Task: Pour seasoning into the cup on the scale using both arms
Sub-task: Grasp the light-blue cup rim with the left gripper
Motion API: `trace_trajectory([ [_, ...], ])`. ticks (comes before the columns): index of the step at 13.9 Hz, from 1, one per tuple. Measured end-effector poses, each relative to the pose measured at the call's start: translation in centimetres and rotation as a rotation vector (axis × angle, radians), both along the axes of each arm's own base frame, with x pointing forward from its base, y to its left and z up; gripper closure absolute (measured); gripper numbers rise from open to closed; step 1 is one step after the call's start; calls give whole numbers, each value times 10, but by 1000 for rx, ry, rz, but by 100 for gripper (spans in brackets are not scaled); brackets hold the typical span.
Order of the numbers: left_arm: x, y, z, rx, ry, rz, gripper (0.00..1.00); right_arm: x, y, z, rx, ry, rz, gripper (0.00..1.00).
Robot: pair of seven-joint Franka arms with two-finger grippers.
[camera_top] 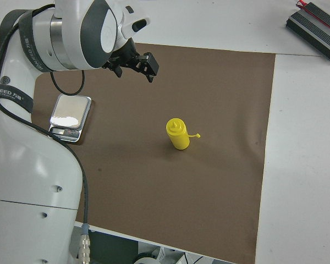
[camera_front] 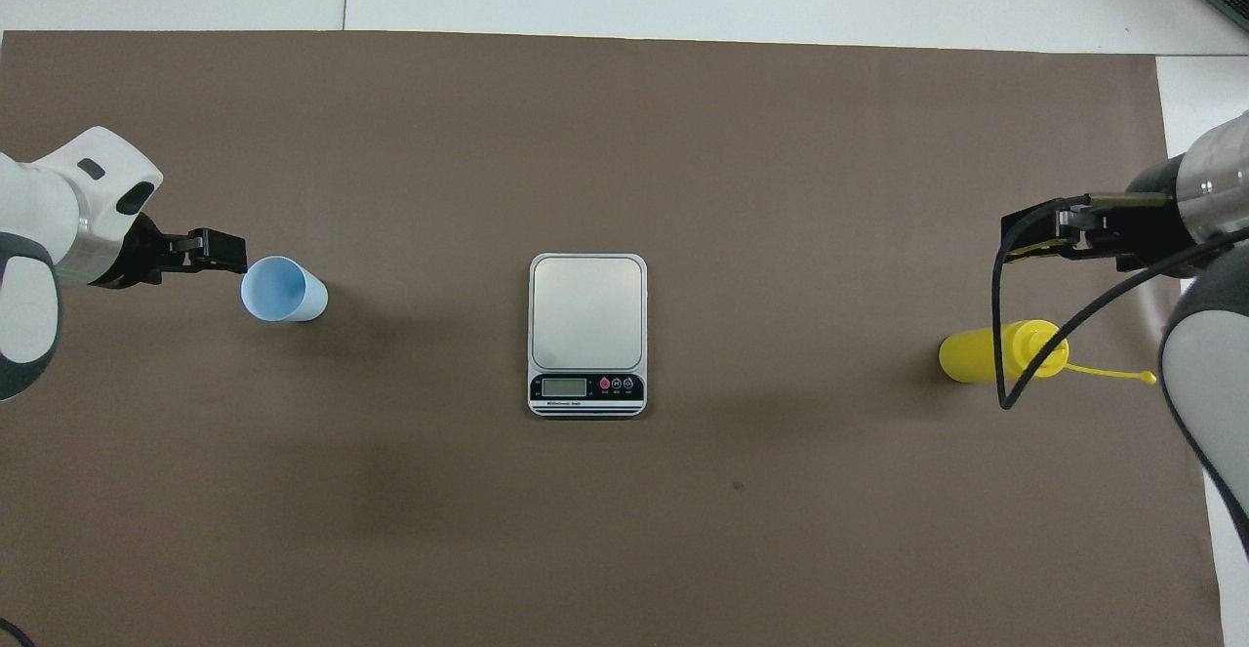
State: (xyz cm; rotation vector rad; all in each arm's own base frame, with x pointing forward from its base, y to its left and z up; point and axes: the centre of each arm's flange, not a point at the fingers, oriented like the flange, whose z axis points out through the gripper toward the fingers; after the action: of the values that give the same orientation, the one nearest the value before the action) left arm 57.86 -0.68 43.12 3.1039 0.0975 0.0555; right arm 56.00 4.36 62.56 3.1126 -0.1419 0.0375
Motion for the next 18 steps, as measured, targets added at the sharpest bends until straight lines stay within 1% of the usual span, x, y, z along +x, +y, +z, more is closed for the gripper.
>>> trace_trajectory([
  [3,3,-1,-41,-10,17,23,0,0,0,0,0,0,0,0],
  [5,-3,-5,-60,-11,43,31,0,0,0,0,0,0,0,0],
  [7,-7,-6,-68,-11,47,32,0,0,0,0,0,0,0,0],
  [10,-7,-6,-76,-12,29,35,0,0,0,0,0,0,0,0],
  [12,-8,-5,-86,-14,39,38,0,0,0,0,0,0,0,0],
  [13,-7,-5,-90,-15,44,44,3,0,0,0,0,0,0,0],
  [14,-7,-6,-92,-15,48,59,3,0,0,0,0,0,0,0],
  [15,-7,-7,-93,-16,49,70,9,0,0,0,0,0,0,0],
  [16,-7,-10,-93,-16,50,67,20,0,0,0,0,0,0,0],
  [18,-8,-18,-93,-17,50,56,48,0,0,0,0,0,0,0],
])
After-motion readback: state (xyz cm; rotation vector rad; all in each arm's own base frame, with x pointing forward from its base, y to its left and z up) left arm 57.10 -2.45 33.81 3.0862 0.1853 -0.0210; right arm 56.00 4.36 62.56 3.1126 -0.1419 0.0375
